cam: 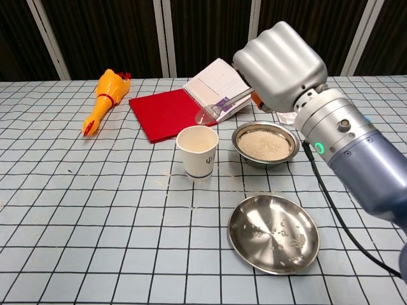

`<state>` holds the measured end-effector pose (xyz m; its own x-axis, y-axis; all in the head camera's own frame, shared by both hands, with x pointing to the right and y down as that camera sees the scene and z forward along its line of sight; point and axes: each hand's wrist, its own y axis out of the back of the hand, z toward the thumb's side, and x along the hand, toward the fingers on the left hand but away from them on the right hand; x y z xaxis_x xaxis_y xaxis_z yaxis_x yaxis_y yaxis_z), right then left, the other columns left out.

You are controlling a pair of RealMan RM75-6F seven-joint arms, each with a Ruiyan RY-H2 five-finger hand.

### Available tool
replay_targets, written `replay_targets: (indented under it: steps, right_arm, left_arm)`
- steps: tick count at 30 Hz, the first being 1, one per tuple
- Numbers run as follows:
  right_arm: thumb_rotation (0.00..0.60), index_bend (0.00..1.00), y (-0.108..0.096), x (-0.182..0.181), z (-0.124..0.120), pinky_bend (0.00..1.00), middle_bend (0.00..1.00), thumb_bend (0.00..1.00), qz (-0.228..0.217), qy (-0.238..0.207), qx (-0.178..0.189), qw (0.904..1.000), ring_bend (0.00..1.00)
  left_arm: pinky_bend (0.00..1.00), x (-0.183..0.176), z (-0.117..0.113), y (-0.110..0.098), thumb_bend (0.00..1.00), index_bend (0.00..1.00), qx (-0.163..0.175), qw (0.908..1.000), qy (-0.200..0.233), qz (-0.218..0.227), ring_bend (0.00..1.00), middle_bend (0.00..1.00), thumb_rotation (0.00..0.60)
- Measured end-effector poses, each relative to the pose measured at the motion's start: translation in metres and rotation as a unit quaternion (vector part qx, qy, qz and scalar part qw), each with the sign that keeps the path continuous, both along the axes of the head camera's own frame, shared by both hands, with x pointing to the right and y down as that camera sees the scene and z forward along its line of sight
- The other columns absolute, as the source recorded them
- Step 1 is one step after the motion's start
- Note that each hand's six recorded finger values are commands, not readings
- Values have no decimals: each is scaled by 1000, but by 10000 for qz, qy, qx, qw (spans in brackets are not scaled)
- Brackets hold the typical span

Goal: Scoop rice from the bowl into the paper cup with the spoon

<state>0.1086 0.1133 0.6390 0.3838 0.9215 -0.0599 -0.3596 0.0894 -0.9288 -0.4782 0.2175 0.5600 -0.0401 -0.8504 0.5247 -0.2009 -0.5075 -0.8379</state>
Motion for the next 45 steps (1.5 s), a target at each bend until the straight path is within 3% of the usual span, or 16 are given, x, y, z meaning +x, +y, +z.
replay_targets:
  steps: [5, 10, 20, 29, 37, 45]
  right_arm:
    - [600, 669, 3, 17, -9, 885, 922, 501, 493, -514, -445, 9965, 980]
    - [600, 669, 12, 51, -19, 885, 922, 501, 685, -566, -723, 9934, 980]
    - [600, 669, 75, 111, -16, 884, 922, 502, 674, -329, -1638, 9836, 980]
    - [600, 669, 119, 105, 1, 885, 922, 501, 496, -182, -2142, 9754, 981]
    - [600, 665, 131, 88, 15, 885, 922, 502, 484, -133, -2258, 9729, 980]
    - [600, 427, 128, 86, 29, 885, 922, 501, 692, 144, -2291, 9708, 978]
  left_arm:
    - [0, 0, 0, 1, 0, 0, -8, 10000, -3, 0, 0, 0, 600]
    - [0, 1, -2, 1, 0, 0, 39, 10000, -15, 33, 0, 0, 600]
    - [0, 2, -3, 3, 0, 0, 118, 9999, -81, 70, 0, 0, 600]
    - [0, 0, -4, 4, 0, 0, 179, 9997, -134, 19, 0, 0, 600]
    - [0, -3, -3, 2, 0, 0, 158, 9998, -144, -15, 0, 0, 600]
    - [0, -4, -3, 2, 0, 0, 141, 9998, -146, -42, 0, 0, 600]
